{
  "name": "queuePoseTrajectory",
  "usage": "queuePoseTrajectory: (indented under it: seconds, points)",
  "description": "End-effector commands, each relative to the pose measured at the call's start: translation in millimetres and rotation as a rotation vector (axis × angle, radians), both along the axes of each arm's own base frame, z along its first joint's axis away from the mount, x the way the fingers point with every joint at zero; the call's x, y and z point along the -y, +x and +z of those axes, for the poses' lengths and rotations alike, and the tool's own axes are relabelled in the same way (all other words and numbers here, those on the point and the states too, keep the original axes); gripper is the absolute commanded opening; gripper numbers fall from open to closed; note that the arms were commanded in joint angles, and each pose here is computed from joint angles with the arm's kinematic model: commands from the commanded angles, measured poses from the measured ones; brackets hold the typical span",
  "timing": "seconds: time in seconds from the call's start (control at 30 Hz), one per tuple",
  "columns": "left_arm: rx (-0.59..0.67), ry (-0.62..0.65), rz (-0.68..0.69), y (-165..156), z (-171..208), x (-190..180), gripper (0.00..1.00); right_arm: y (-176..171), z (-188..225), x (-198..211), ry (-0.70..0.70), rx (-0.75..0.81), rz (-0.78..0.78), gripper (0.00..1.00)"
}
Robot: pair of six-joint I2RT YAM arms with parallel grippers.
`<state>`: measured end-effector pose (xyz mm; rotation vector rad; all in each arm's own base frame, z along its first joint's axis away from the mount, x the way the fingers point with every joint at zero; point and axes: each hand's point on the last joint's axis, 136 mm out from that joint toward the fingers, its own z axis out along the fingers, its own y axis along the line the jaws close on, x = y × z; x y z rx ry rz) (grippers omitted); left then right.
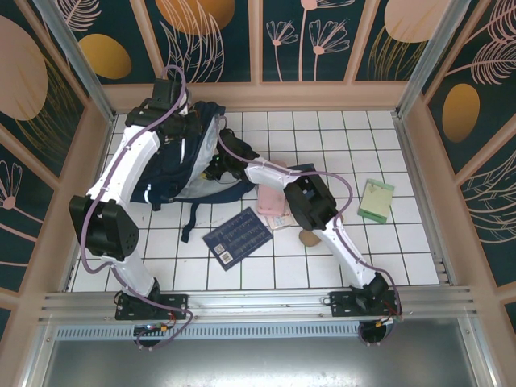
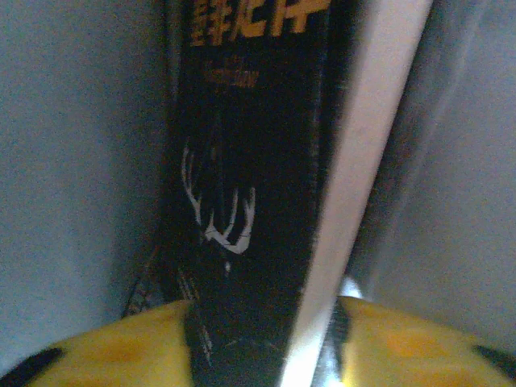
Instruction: Pack books, pencil case, and school supplies into a backpack
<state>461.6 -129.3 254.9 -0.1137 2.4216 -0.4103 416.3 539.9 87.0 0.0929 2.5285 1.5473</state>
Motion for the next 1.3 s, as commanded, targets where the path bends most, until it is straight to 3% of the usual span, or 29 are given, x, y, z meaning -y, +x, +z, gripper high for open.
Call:
queuePoseTrajectory:
  seconds: [0.0,0.2,0.53,0.63,0.73,0.83,1.07,1.27]
  points:
    - [0.149,-0.049,-0.020,4,47,4,0.00,0,-2,11,-0.038,-0.022,-0.021,0.31]
    - [0.139,-0.074,-0.036,2,45,8,0.00,5,-18,0,0.003,-0.034,-0.009,0.00]
    - [0.124,-0.147,-0.076,-4,37,21,0.00,13,-18,-41,0.137,-0.033,0.059,0.00]
    - [0.126,-0.137,-0.076,-4,36,19,0.00,11,-20,-40,0.155,-0.055,0.075,0.10]
    - [0.122,-0.088,-0.050,-2,29,10,0.00,9,-14,-34,0.142,-0.044,0.092,0.32]
    - [0.113,-0.010,-0.004,2,17,-5,0.00,8,3,-20,0.109,0.015,0.082,0.45]
    - [0.072,0.113,0.072,6,-20,-32,0.00,8,43,34,-0.014,0.124,0.008,0.53]
    - [0.040,0.108,0.082,10,-45,-32,0.00,-1,47,92,-0.205,0.160,-0.062,0.56]
